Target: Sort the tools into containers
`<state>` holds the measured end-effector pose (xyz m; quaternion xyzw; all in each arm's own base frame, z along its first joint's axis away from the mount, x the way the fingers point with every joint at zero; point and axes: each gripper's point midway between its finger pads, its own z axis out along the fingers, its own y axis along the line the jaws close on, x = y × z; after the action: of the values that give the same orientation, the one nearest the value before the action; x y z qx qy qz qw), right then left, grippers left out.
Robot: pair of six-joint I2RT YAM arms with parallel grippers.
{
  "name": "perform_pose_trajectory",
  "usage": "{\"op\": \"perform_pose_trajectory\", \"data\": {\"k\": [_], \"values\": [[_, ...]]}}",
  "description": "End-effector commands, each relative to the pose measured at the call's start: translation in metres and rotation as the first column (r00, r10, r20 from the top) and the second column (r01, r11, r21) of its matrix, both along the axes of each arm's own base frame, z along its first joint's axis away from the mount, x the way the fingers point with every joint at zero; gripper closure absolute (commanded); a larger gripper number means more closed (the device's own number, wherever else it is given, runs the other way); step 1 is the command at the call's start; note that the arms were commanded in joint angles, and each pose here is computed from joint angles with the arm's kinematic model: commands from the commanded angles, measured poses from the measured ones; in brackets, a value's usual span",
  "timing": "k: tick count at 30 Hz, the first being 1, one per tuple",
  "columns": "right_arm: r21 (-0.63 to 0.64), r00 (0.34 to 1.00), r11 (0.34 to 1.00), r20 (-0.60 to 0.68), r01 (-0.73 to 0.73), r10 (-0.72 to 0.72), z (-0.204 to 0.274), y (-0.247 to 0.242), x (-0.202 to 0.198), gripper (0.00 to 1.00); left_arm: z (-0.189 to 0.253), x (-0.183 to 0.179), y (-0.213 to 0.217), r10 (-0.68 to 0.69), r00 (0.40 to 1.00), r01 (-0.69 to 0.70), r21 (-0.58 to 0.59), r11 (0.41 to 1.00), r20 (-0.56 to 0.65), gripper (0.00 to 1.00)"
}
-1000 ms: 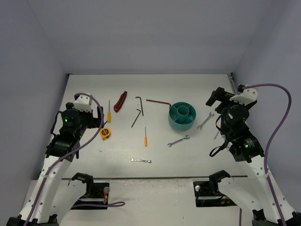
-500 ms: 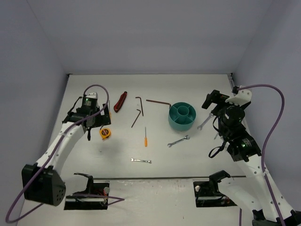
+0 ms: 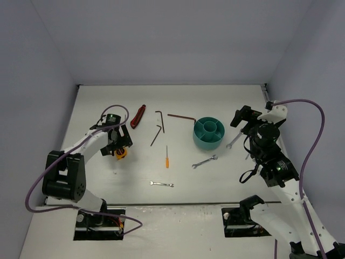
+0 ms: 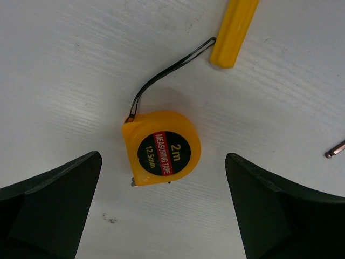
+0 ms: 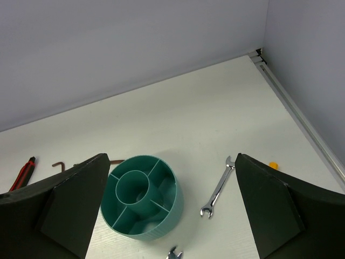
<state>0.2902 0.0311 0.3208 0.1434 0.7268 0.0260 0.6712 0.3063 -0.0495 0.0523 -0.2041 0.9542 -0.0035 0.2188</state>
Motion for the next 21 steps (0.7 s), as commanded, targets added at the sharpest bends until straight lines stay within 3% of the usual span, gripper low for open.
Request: {"op": "perform_pose_trajectory", "data": {"k": [1, 5, 12, 17, 21], "values": [[0.040, 0.998, 0.999, 0.062, -0.004, 0.001, 0.015, 0.003, 0.003, 0.00, 0.006, 0.025, -0.004, 0.061, 0.996, -0.059, -0.032, 0.998, 0.072, 0.03], [0.043, 0.998, 0.999, 0.062, -0.003, 0.000, 0.013, 0.003, 0.001, 0.00, -0.004, 0.024, 0.003, 0.086, 0.995, -0.086, -0.002, 0.996, 0.050, 0.04], [0.041, 0.998, 0.999, 0.059, -0.002, -0.001, 0.012, 0.003, 0.001, 0.00, -0.018, 0.022, 0.002, 0.097, 0.995, -0.097, 0.006, 0.995, 0.018, 0.17], [0.043, 0.998, 0.999, 0.061, 0.000, -0.003, 0.012, 0.002, 0.000, 0.00, -0.023, 0.017, 0.005, 0.098, 0.995, -0.098, 0.026, 0.995, 0.004, 0.22], [0.042, 0.999, 0.999, 0.054, -0.003, 0.000, 0.010, 0.003, 0.002, 0.00, -0.022, 0.014, 0.004, 0.093, 0.996, -0.093, 0.025, 0.995, 0.002, 0.32]]}}
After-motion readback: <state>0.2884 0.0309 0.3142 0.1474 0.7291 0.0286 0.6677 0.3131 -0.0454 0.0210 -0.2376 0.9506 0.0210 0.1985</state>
